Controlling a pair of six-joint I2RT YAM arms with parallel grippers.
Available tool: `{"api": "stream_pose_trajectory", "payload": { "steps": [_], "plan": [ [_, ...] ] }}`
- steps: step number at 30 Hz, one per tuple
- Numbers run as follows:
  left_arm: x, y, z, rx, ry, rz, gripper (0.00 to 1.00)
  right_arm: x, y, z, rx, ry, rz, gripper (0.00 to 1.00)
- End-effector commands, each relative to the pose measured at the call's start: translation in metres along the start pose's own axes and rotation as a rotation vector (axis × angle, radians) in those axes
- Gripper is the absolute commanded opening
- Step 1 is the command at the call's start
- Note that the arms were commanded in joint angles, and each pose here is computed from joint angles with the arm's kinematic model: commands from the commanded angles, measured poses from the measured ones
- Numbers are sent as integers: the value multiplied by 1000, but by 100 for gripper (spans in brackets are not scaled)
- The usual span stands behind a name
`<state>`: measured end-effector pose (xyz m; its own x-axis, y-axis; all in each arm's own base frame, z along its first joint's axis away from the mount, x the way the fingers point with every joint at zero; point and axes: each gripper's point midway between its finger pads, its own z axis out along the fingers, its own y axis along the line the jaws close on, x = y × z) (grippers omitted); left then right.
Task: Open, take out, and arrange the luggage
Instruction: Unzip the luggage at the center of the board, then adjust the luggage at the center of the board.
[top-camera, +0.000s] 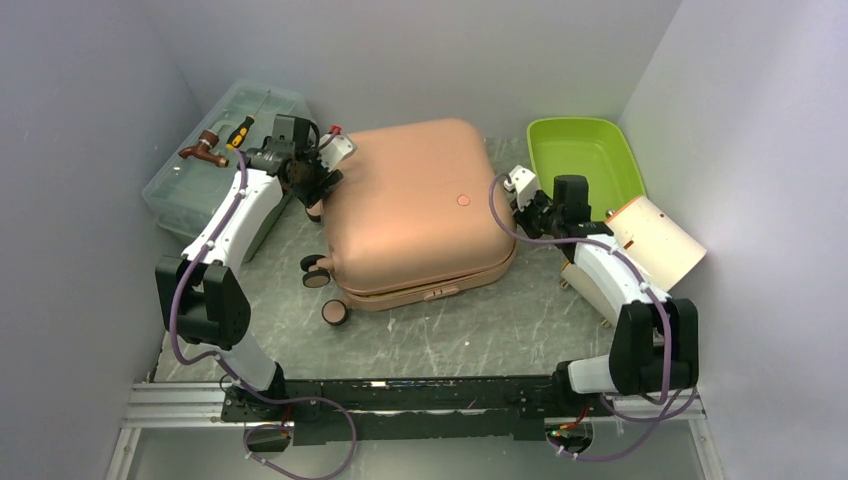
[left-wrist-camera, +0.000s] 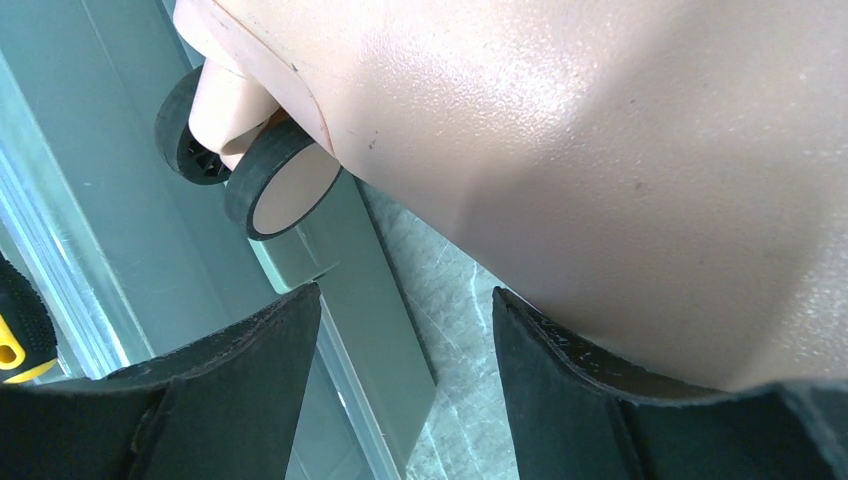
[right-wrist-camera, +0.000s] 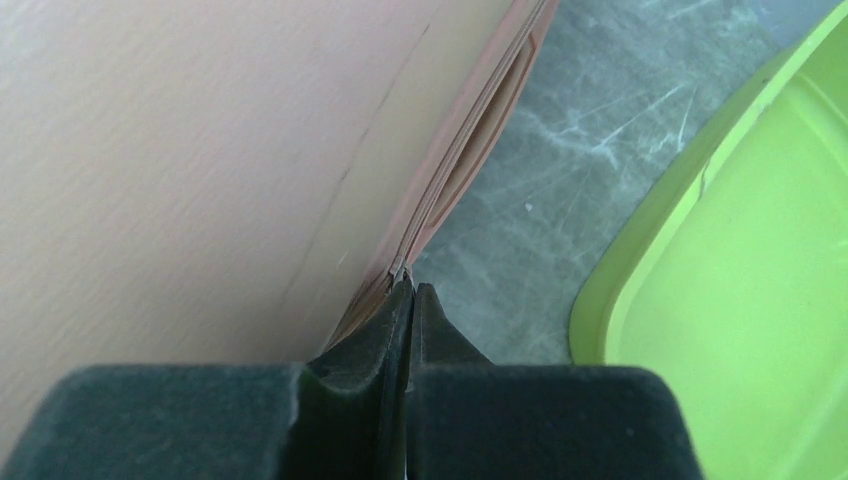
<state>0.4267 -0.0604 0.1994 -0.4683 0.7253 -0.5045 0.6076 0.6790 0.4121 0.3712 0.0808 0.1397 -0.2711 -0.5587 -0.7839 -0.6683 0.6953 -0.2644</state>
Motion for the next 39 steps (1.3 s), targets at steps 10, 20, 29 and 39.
{"api": "stream_pose_trajectory", "payload": {
  "steps": [10, 20, 29, 39],
  "plan": [
    [-43, -63, 7, 218, -138, 27, 70, -88, -67, 64, 30, -273, -31, 0],
    [-45, -73, 4, 264, -161, 29, 70, -128, -92, 140, -118, -360, 32, 0],
    [-34, -92, 15, 321, -163, 50, 71, -118, -43, 177, -431, -344, -24, 0],
    [-72, -99, 68, 317, -280, 117, 71, -77, 38, 109, -713, -350, -194, 0]
  ]
}}
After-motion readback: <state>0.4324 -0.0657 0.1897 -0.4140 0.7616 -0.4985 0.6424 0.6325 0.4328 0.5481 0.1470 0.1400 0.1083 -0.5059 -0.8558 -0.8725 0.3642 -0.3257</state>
